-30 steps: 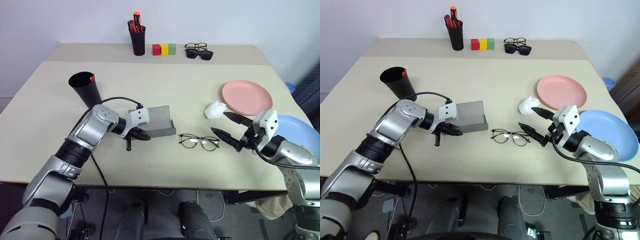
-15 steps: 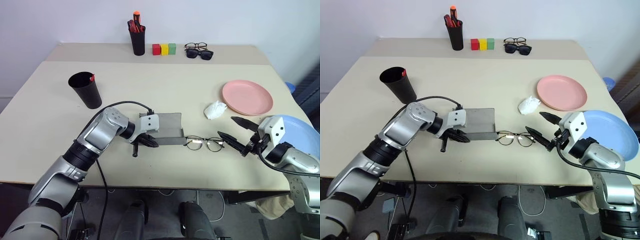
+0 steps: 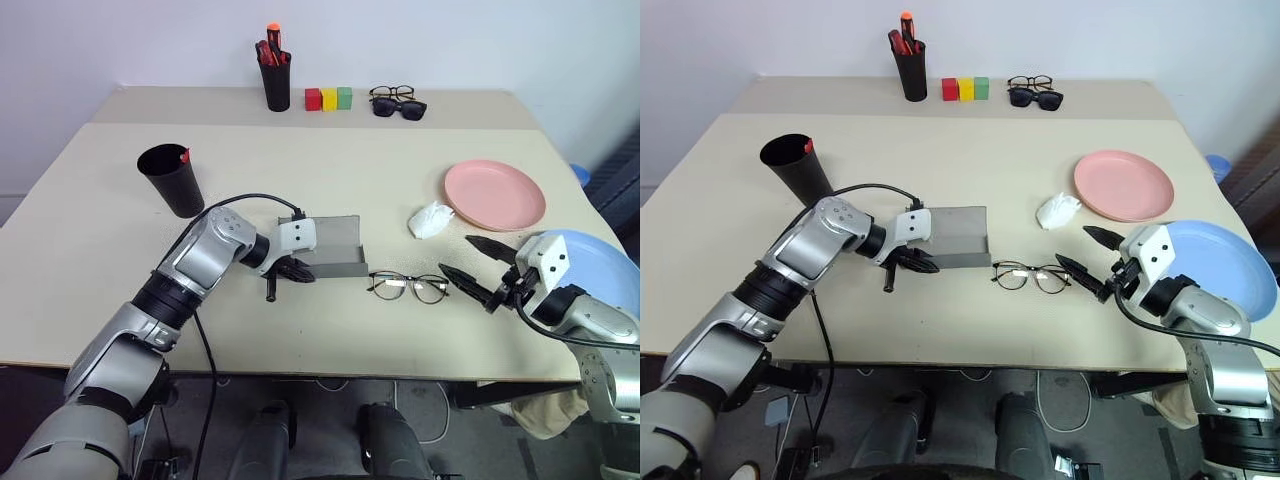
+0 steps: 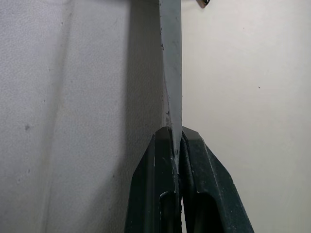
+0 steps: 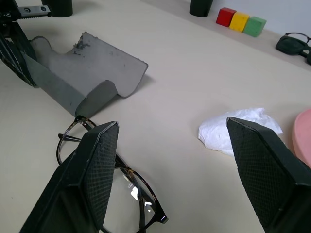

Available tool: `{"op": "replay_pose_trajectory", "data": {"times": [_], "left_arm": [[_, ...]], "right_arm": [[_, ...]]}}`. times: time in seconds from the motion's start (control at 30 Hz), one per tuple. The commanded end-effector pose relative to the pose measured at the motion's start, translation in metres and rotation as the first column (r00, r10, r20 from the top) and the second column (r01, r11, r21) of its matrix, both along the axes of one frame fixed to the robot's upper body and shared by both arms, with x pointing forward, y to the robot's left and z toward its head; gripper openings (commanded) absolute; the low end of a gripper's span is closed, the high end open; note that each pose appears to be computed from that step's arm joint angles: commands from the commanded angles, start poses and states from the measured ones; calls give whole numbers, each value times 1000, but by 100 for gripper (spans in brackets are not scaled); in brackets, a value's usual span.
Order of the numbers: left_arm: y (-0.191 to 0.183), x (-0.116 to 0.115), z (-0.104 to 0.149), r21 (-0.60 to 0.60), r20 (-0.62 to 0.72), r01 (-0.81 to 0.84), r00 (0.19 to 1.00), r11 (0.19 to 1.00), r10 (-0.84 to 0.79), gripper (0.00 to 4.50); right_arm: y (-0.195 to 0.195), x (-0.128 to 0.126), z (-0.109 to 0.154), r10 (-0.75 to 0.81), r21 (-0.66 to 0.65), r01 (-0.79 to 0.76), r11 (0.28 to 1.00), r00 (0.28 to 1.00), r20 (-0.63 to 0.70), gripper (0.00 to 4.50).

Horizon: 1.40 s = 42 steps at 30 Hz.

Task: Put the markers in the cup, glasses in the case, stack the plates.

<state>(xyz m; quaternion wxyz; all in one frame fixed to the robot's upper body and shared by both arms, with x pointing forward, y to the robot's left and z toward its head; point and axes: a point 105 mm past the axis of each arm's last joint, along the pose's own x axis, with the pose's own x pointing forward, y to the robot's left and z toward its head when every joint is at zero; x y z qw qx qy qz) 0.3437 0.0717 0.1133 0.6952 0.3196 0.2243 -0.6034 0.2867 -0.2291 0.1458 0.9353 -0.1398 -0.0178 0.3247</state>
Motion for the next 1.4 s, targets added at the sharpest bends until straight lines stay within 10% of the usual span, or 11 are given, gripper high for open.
{"op": "replay_pose_trajectory", "data": {"times": [0.03,0.83,1.13,1.4], "left_arm": [[-13,-3,6,9,33,48,998,999,-48,7],[14,-2,4,42,53,-16,999,999,14,7],[10,-2,5,22,56,-4,998,1000,3,447],[10,-1,30,-64,43,-33,998,997,36,447]], "right_arm": [[-1,1,13,5,-21,-4,1000,999,54,360],[3,4,9,64,-73,-67,995,997,-33,360],[-3,-1,5,124,-107,-144,984,977,-173,360],[0,5,-4,198,-159,-247,956,942,-270,360]]}}
